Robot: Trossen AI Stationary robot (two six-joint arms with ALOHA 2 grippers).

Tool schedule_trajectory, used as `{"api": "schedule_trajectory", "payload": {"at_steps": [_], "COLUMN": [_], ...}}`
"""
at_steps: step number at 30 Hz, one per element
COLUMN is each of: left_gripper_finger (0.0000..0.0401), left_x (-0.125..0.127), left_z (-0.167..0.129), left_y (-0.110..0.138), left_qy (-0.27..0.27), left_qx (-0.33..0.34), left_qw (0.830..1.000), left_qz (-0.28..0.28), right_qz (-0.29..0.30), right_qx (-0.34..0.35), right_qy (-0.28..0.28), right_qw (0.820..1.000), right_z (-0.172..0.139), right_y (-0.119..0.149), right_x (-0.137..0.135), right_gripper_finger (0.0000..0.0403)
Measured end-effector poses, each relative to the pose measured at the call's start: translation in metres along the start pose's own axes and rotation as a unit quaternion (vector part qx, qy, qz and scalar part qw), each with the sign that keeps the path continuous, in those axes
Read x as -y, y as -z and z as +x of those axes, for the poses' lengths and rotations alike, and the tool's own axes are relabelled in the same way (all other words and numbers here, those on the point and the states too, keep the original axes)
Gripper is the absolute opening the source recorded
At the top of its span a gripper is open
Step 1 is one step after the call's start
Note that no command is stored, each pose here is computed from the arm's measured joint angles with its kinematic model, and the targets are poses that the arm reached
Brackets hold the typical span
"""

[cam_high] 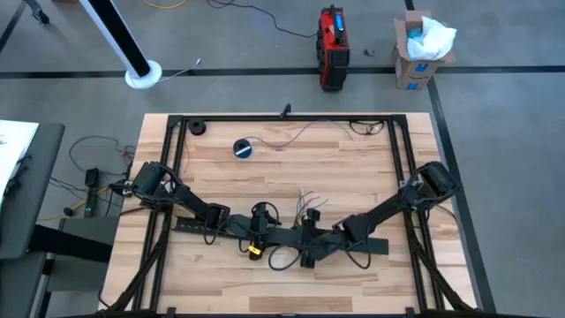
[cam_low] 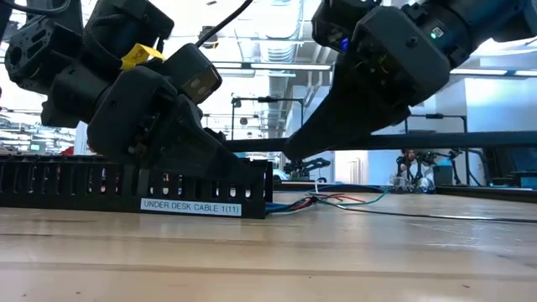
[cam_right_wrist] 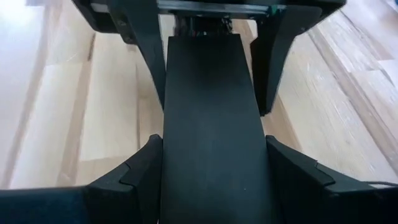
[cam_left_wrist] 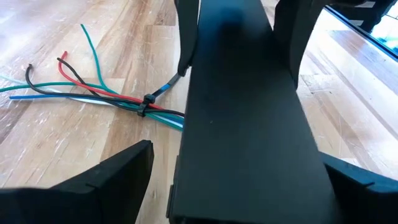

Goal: Ziptie cables
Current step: Close the black cable duct with the black cable duct cover

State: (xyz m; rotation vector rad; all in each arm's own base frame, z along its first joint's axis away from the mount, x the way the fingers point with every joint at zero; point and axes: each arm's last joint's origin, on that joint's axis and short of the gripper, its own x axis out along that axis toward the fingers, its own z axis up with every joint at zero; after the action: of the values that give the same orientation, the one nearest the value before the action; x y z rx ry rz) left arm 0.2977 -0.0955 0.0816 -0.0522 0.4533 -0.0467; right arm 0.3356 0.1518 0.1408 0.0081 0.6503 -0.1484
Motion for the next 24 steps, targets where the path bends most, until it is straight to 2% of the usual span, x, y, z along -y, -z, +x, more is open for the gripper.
{"api": "schedule_trajectory", "payload": {"at_steps": [12, 24], "left_gripper_finger": [0.0331, 0.0331], "left_x": [0.000, 0.002], "left_z": [0.000, 0.003], "left_y": [-0.001, -0.006], "left_qy": [-0.008, -0.007], "left_qx": [0.004, 0.006], "left_qw": [1.000, 1.000], "left_qz": [0.000, 0.014], "right_qz": [0.001, 0.012], "right_qx": [0.000, 0.002], "right_qy": [-0.031, -0.048], "right_qw": [1.000, 0.999], "right_z": [0.002, 0.029], "right_y": [-0.001, 0.015], "right_x": [0.002, -0.002], "right_gripper_finger": [0.0219, 0.0219]}}
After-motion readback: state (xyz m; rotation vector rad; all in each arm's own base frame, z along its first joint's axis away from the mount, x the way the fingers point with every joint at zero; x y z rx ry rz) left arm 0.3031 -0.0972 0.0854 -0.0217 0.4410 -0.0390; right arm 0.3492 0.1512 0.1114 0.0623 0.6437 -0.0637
